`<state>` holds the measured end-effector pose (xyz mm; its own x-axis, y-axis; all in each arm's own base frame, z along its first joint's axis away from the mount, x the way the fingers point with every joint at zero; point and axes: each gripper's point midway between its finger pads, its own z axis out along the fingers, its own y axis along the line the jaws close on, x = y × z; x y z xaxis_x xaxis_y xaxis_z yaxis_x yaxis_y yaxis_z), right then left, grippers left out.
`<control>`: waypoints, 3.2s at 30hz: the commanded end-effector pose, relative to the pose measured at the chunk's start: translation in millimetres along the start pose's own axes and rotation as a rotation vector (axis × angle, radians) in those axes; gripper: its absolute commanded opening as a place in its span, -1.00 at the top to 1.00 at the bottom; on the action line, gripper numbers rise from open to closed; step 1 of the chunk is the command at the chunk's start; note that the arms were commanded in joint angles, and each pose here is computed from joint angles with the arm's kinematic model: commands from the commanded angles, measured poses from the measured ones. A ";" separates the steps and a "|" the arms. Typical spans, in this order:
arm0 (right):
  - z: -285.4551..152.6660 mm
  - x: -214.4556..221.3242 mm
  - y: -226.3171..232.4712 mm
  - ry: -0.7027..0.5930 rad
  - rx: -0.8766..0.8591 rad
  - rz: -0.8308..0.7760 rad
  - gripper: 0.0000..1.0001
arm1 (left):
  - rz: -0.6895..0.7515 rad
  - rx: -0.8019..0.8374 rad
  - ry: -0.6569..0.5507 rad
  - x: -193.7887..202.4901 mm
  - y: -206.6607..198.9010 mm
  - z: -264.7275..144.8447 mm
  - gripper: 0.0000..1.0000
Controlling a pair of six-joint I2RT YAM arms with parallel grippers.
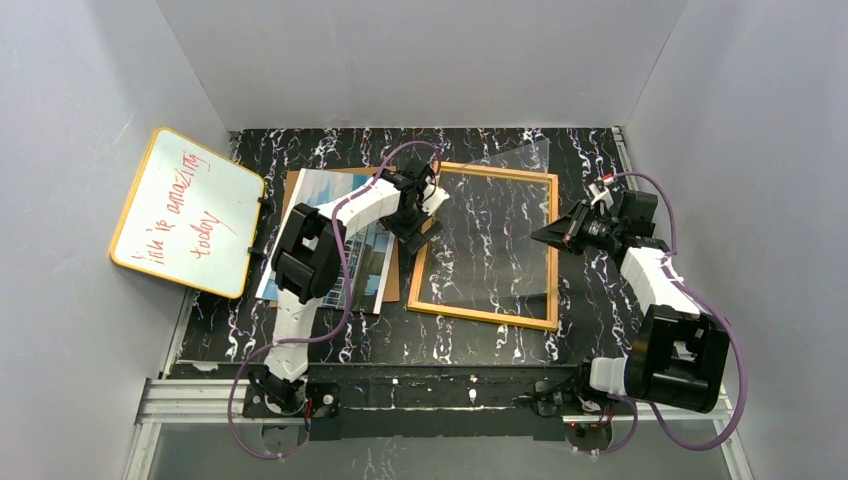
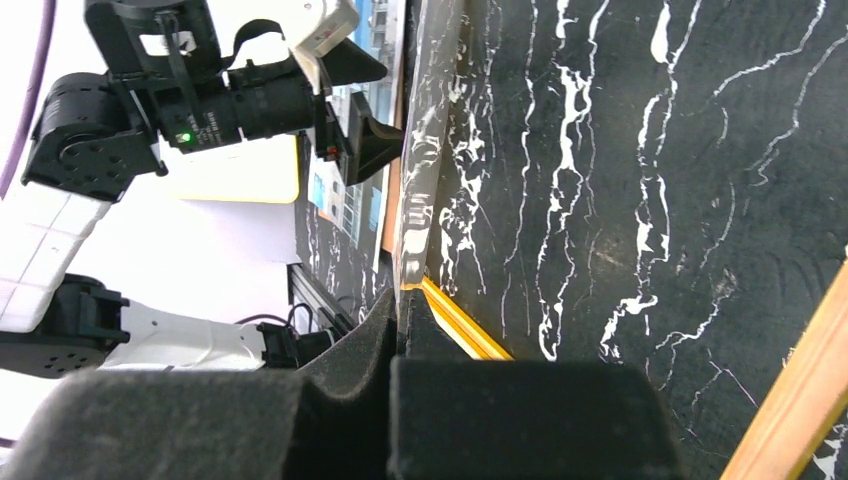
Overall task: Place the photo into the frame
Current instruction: Place the photo frame item in the photo frame.
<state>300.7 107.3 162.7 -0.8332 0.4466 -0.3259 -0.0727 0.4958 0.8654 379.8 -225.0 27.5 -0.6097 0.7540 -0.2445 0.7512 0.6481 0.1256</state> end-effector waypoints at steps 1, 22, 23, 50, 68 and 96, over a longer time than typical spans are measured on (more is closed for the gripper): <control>-6.6 -0.5 24.4 -0.012 -0.095 -0.063 0.97 | -0.026 0.098 -0.019 -7.4 -17.9 -4.9 -0.90; -12.6 -2.3 49.4 -0.041 -0.200 -0.063 0.97 | -0.080 0.113 -0.037 -8.3 -7.6 -12.1 -0.86; -12.4 -1.9 48.7 -0.041 -0.200 -0.062 0.97 | -0.080 0.113 -0.036 -8.0 -7.6 -11.6 -0.86; 0.4 15.4 45.0 0.016 -0.204 -0.149 0.97 | -0.081 0.105 -0.014 -3.7 -5.6 -4.6 -0.84; 13.9 23.5 -11.0 0.008 0.001 -0.049 0.78 | -0.067 0.090 -0.016 -1.5 -2.9 -10.8 -0.84; 20.9 21.3 -63.8 0.051 0.296 -0.086 -0.61 | -0.057 0.084 -0.012 -0.9 -1.4 -9.1 -0.84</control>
<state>290.6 103.6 91.5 -0.8590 0.3929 -0.3281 0.0314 0.6801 0.7324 380.6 -219.0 27.3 -0.6615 0.7090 -0.2445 0.7225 0.6899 0.0459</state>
